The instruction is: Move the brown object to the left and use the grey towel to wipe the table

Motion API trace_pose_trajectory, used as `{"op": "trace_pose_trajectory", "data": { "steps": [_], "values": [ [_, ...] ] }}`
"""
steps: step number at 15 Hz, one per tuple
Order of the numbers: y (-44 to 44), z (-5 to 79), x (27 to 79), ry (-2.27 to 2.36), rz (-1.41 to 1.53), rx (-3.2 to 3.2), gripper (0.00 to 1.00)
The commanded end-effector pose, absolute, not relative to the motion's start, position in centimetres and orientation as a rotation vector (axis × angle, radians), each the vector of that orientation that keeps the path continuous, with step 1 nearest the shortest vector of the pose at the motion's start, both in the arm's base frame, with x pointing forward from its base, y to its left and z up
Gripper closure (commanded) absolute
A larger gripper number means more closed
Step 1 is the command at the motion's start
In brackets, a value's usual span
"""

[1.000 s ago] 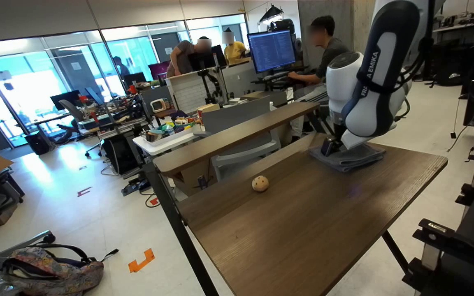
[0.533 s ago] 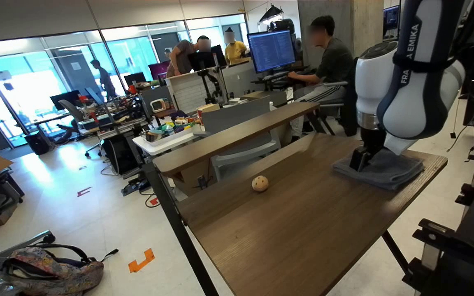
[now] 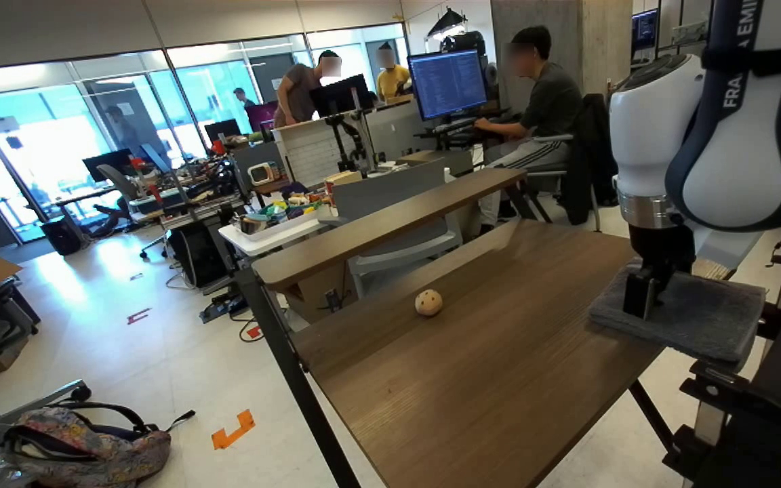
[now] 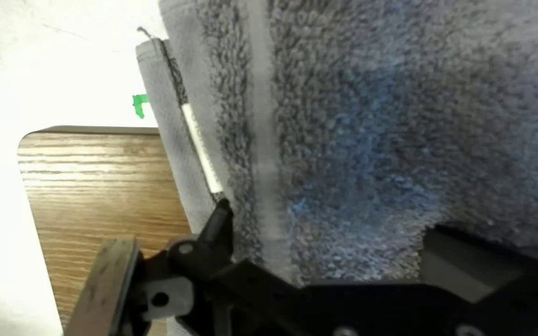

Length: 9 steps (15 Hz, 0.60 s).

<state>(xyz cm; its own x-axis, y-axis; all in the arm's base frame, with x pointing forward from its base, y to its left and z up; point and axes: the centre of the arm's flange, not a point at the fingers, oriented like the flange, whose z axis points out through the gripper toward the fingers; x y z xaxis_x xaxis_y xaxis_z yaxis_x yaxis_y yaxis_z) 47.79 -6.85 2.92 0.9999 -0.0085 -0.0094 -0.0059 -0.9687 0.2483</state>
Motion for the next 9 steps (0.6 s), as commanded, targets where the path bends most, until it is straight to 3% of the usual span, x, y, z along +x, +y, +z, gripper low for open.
{"op": "trace_pose_trajectory", "data": {
  "steps": [1, 9],
  "values": [
    [-6.9, 2.9, 47.8, -0.010, -0.015, 2.891, 0.00],
    [-3.0, 1.4, 52.0, -0.297, 0.133, 3.131, 0.00]
  ]
}}
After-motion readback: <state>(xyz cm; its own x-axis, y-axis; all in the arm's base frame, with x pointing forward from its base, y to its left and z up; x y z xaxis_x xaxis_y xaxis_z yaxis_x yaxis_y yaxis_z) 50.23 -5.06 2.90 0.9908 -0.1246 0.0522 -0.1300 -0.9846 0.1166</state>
